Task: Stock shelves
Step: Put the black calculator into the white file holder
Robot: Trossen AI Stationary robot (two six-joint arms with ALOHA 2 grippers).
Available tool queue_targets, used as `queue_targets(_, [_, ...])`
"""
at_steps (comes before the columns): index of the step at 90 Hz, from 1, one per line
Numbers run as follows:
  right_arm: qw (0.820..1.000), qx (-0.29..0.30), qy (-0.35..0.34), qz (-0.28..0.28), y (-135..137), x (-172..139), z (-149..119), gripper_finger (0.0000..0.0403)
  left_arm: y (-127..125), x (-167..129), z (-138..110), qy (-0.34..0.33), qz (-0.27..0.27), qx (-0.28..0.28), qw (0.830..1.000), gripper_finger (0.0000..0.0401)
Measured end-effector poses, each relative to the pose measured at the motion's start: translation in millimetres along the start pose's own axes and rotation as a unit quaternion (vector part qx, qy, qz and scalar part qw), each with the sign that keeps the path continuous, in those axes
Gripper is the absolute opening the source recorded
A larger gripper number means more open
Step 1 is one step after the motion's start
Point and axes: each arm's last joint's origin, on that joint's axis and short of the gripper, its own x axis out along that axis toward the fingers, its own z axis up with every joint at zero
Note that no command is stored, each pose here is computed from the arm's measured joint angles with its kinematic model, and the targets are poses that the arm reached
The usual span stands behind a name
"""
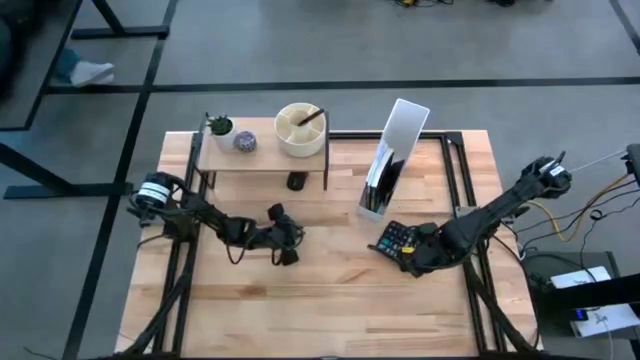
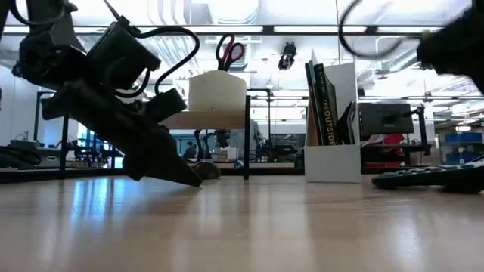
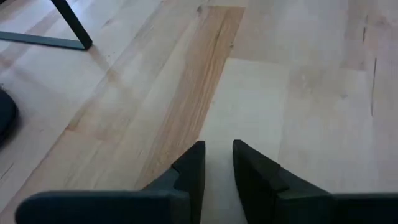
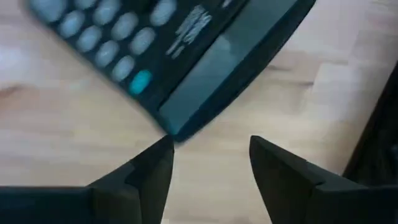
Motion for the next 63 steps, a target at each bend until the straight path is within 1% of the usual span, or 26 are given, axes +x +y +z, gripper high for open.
queue_targets(8, [1.000,0.006,-0.013,0.009,-4.6,8.8,3.6,0.0180,0.3,-0.2,-0.7,0.001,0.001,0.001,1.000,0.0066])
queue_targets(23, [0.997,-0.002,-0.045,0.063,-6.4,13.7,8.1,0.0158,0.4,-0.3,-0.6,-0.001,0.000,0.003,1.000,0.0066])
queue_targets(36, [0.997,0.018,-0.048,0.060,-14.9,28.6,13.1,0.0141,0.3,-0.3,-0.5,-0.001,0.000,0.003,1.000,0.0066])
queue_targets(43, [0.996,0.029,-0.045,0.069,-17.6,39.0,15.0,0.0136,0.4,-0.4,-0.6,-0.001,0.000,0.003,1.000,0.0066])
queue_targets(53, [0.992,0.040,-0.054,0.109,-17.1,49.7,17.2,0.0129,0.4,-0.4,-0.7,-0.001,0.000,0.002,1.000,0.0066])
queue_targets(63, [0.987,0.040,-0.068,0.138,-14.5,51.3,17.7,0.0123,0.4,-0.4,-0.7,-0.001,0.000,0.000,1.000,0.0066])
